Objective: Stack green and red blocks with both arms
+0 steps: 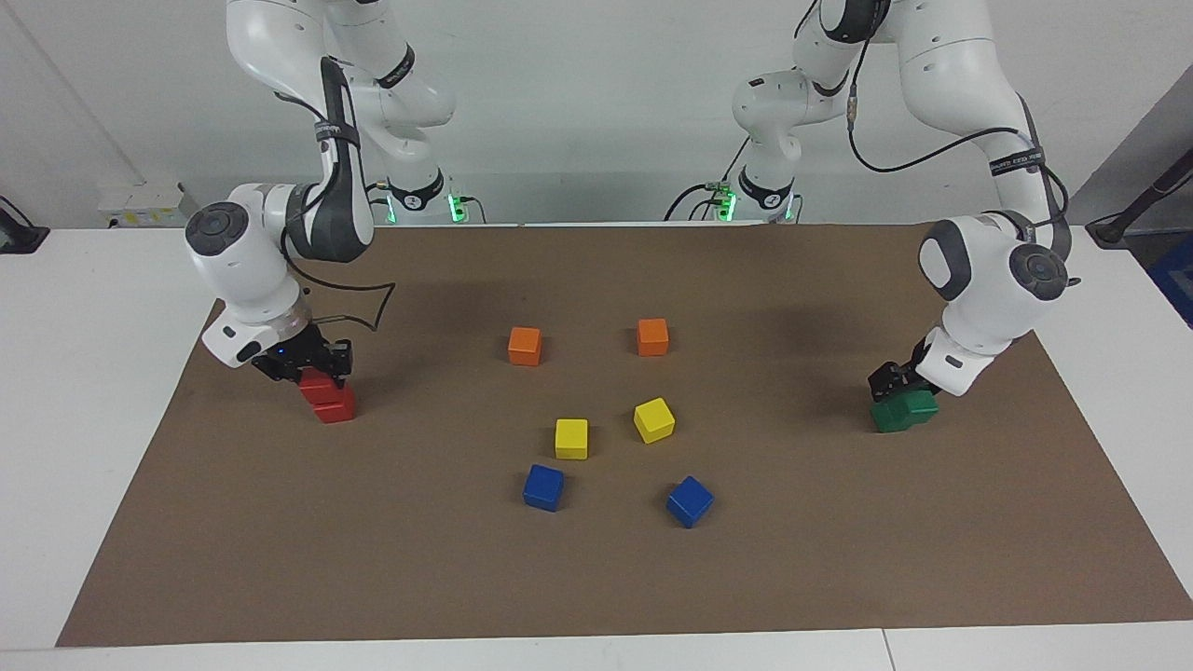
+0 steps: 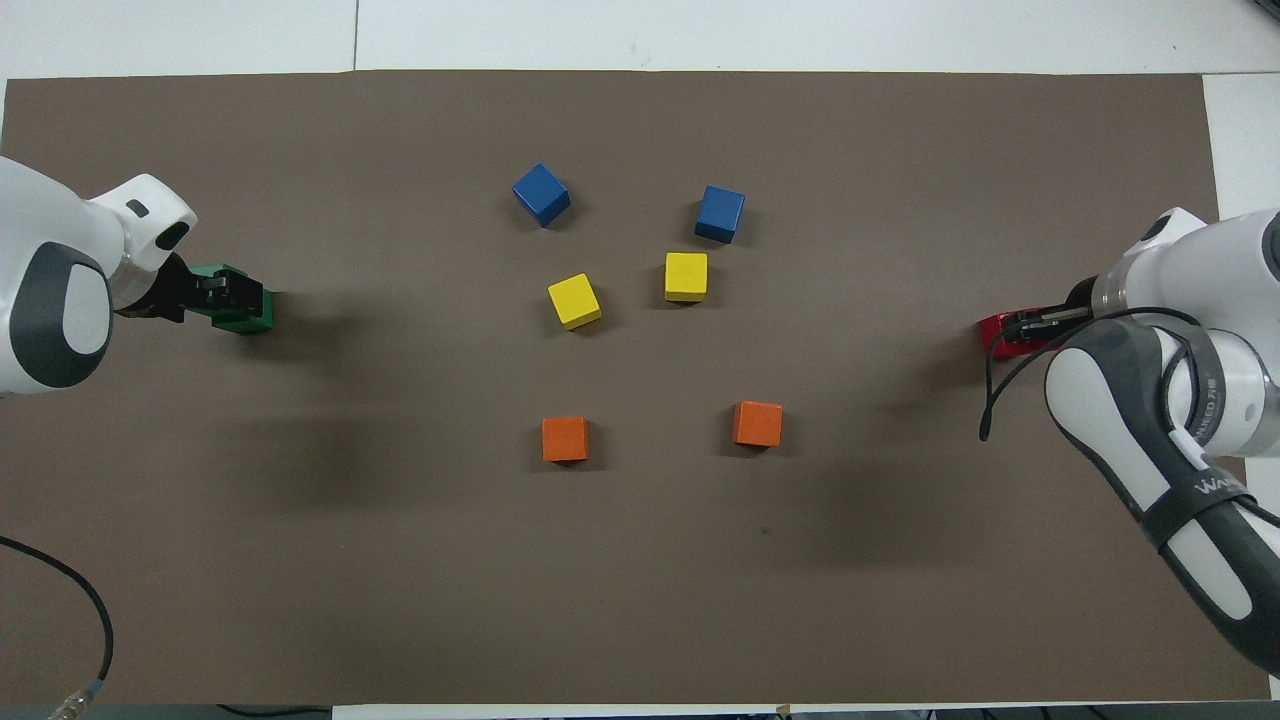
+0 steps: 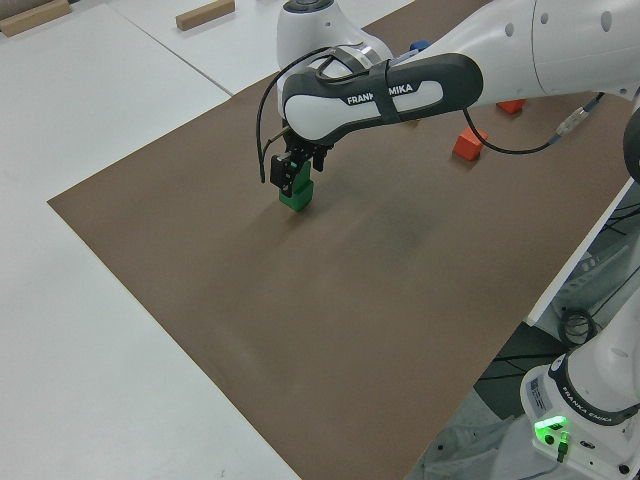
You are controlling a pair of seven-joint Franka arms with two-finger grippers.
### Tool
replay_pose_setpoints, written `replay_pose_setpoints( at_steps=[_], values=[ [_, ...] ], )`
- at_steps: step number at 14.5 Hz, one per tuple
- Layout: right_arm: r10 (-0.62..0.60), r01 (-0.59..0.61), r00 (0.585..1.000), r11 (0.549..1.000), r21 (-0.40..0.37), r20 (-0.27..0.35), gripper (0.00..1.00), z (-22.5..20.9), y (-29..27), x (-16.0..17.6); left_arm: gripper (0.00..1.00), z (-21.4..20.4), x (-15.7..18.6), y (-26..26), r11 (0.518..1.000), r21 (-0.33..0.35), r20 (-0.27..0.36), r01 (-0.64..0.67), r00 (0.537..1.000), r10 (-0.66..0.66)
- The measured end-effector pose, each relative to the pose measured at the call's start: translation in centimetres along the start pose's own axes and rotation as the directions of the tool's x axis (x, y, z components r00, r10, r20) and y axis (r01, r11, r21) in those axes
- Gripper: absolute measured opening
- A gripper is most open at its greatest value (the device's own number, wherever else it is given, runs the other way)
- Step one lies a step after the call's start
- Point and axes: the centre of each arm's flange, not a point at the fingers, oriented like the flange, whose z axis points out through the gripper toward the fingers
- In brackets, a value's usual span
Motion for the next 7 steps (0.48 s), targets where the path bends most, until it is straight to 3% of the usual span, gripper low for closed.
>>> replay_pose_setpoints(
  at_steps=[7],
  values=[
    [0.000,0.000,1.000,1.000,0.000,0.001,0.55,0.1,0.0,0.0,1.00,-9.4,-3.5,0.0,1.000,0.020,0.023,0.007,1.000,-0.007]
  ],
)
